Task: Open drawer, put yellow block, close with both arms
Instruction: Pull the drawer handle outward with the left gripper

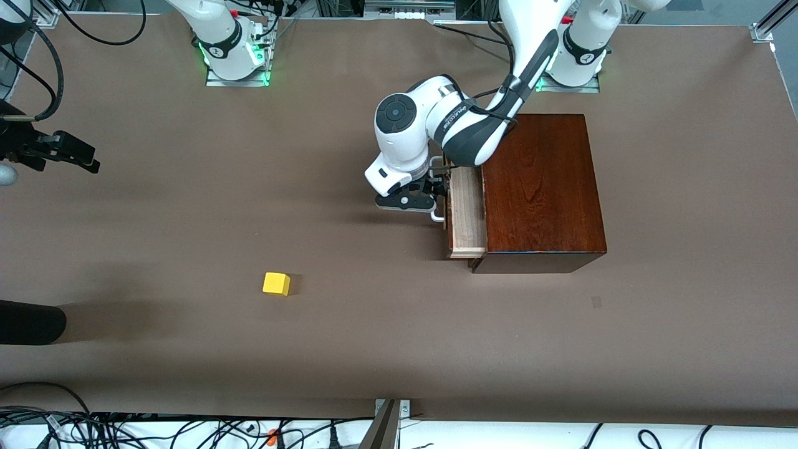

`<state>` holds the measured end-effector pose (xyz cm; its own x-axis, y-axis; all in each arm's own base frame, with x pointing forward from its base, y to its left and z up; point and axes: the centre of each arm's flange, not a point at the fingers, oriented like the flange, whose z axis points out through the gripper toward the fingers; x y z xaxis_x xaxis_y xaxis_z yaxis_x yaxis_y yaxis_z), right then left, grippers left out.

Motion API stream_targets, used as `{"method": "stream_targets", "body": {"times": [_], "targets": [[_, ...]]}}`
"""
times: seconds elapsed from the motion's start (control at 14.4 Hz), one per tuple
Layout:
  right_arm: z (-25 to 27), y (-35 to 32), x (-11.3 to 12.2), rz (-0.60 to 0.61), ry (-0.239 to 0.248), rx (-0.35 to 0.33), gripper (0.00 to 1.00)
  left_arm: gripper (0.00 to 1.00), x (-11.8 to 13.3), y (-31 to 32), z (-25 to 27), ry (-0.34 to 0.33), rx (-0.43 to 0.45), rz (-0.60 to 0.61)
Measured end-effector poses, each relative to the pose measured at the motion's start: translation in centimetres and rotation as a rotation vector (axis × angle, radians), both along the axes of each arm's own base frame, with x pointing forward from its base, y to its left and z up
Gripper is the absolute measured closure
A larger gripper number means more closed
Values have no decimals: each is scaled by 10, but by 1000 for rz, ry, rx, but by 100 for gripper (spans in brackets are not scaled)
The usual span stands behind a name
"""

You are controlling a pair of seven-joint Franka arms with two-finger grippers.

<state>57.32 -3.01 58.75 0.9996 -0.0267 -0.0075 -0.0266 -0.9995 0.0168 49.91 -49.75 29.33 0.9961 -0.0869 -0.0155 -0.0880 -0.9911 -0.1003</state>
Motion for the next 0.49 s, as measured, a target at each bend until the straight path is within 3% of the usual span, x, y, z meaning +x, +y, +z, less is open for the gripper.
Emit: {"method": "stream_targets", "body": {"times": [0.49], "targets": [[0, 0, 0, 0, 0, 0, 0, 0, -1, -1, 0, -1, 0, -1]]}}
